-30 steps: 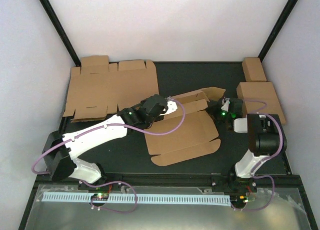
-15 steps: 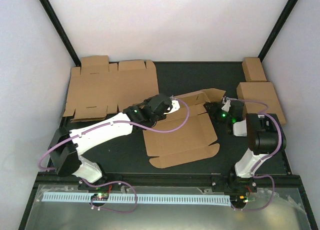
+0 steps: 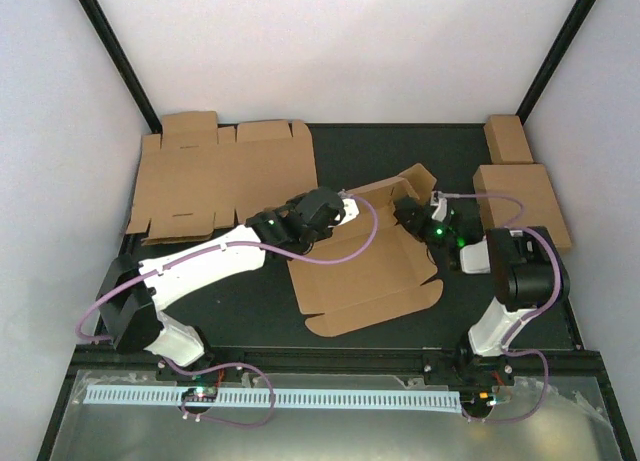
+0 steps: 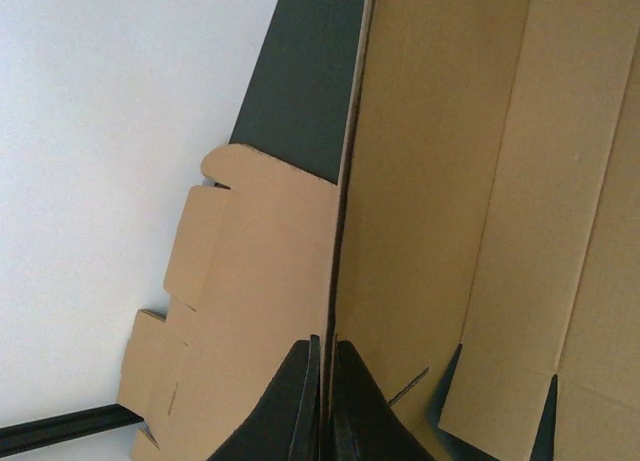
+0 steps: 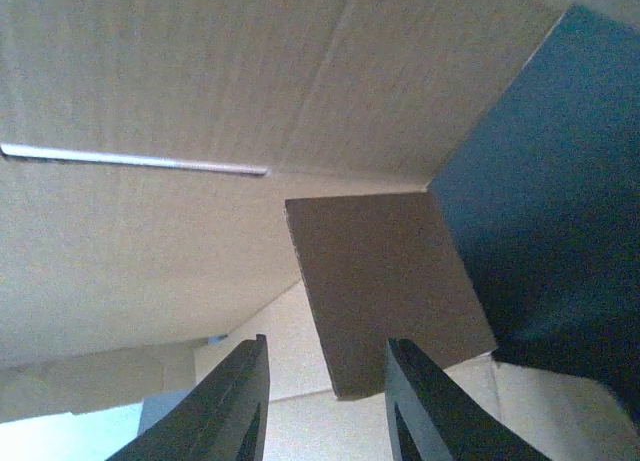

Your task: Fold the paper box

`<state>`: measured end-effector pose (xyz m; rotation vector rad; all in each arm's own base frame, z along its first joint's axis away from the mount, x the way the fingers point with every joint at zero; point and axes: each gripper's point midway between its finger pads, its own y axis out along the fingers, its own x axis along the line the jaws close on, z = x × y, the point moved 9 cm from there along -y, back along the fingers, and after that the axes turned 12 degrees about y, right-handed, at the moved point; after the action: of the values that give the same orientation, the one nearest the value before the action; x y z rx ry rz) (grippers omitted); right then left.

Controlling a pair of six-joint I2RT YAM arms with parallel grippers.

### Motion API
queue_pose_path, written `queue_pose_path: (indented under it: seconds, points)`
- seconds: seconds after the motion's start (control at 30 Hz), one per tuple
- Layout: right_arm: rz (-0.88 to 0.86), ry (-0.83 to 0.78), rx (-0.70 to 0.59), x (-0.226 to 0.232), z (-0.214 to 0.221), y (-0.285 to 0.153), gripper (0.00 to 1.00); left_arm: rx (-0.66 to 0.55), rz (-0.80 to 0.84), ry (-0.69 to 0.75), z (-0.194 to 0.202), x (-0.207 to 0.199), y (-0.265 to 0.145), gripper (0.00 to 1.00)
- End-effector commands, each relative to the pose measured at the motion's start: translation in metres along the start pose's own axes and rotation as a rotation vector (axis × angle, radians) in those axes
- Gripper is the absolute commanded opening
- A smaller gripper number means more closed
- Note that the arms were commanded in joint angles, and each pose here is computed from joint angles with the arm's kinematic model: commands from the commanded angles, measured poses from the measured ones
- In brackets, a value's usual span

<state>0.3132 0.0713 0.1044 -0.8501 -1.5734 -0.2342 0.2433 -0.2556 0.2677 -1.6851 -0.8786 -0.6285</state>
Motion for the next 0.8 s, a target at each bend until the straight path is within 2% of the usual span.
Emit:
queue_pose_path:
  seconds: [0.0,0.17,0.37,0.5,0.77]
  points:
    - [-0.010,-0.092,0.051,0.012,0.005,0.010,0.30,-0.059,0.055,-0.072,-0.011,0.003,-0.005,0.02]
    - [0.034,-0.064,0.037,0.002,0.012,0.015,0.32,-0.047,0.073,-0.078,-0.015,0.000,0.000,0.02]
    - [0.088,-0.006,0.013,-0.012,0.006,0.026,0.30,0.007,0.063,-0.040,-0.011,-0.006,0.007,0.02]
    - [0.036,-0.008,-0.053,-0.005,0.007,0.017,0.30,0.052,0.039,-0.006,-0.008,-0.009,0.013,0.02]
    - [0.027,-0.045,-0.194,0.005,0.013,-0.023,0.50,0.088,0.026,0.023,-0.007,-0.014,0.021,0.02]
